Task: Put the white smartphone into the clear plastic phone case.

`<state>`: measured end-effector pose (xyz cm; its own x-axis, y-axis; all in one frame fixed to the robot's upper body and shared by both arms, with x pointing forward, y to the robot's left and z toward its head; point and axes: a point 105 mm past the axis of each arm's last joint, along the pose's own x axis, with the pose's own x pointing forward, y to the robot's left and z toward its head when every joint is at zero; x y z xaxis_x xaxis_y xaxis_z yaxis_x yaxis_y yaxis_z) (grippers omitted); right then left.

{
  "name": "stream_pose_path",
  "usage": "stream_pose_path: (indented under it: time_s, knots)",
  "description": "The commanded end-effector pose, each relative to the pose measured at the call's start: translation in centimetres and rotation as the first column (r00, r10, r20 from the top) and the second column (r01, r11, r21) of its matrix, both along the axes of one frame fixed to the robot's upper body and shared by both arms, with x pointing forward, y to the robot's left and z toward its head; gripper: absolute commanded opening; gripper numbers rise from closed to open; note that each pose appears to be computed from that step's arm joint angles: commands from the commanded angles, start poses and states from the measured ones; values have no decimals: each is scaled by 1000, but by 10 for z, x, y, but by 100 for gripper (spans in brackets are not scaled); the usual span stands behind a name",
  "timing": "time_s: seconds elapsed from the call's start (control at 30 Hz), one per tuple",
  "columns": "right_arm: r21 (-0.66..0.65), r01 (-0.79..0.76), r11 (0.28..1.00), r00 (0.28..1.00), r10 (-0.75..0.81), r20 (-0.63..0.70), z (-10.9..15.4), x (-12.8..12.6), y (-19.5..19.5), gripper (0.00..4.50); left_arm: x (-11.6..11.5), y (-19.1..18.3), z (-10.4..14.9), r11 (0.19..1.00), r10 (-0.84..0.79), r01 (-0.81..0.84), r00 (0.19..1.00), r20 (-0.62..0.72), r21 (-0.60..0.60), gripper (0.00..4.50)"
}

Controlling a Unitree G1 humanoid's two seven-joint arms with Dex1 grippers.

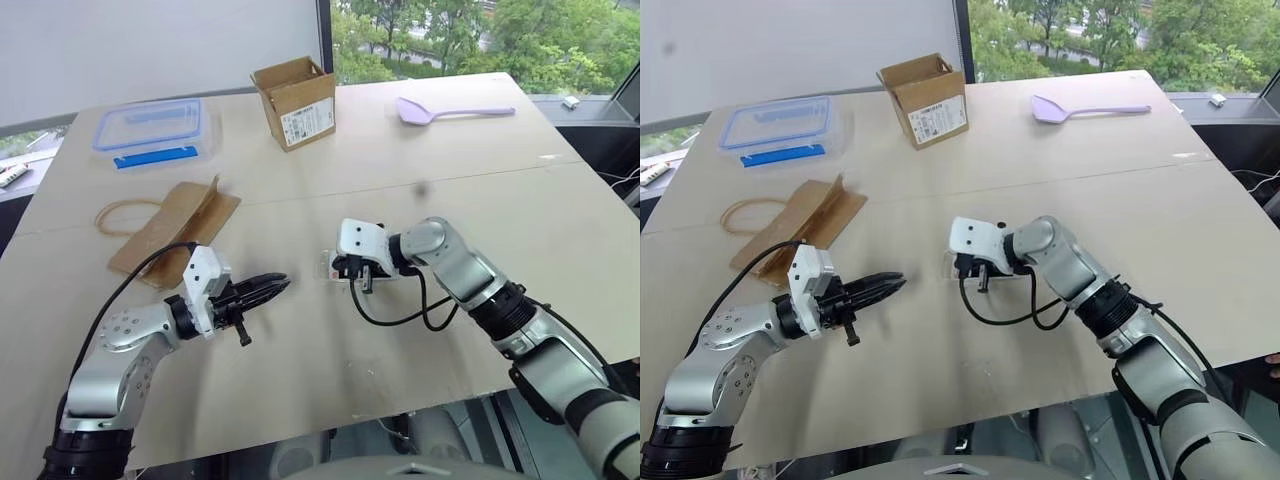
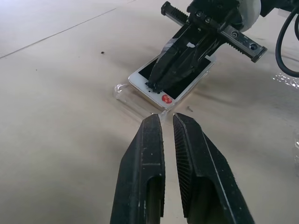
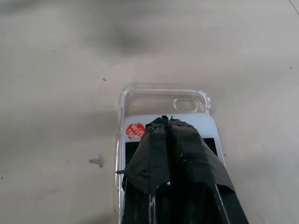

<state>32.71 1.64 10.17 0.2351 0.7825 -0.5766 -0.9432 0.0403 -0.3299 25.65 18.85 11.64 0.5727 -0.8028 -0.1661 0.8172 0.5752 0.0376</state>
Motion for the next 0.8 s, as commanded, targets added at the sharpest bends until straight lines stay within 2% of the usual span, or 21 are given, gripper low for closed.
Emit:
stream_pose_path:
  time_s: [0.03,0.17,0.33,0.47,0.57,0.67,0.8]
  knots:
    - [-118,67,991,990,-81,-118,-48,-3,-15,0,0,0,5,1000,-8,8,999,32,8,43]
    - [-40,111,993,982,-116,-147,-40,2,-11,0,0,0,5,1000,-8,7,999,32,7,43]
    - [231,78,970,978,-30,-205,28,-9,6,0,-1,0,4,1000,-2,2,1000,28,5,43]
    - [309,79,948,985,-27,-168,62,-13,8,0,-2,-1,3,1000,-1,1,1000,25,0,43]
    - [345,119,931,991,-89,-102,83,-3,4,0,-2,-1,2,1000,1,-1,1000,24,-6,43]
    - [321,179,930,984,-176,-39,88,15,-4,0,-2,-1,2,1000,1,-1,1000,24,-8,43]
    - [156,227,961,973,-232,12,52,31,-17,0,-1,-2,1,1000,0,1,1000,22,-11,43]
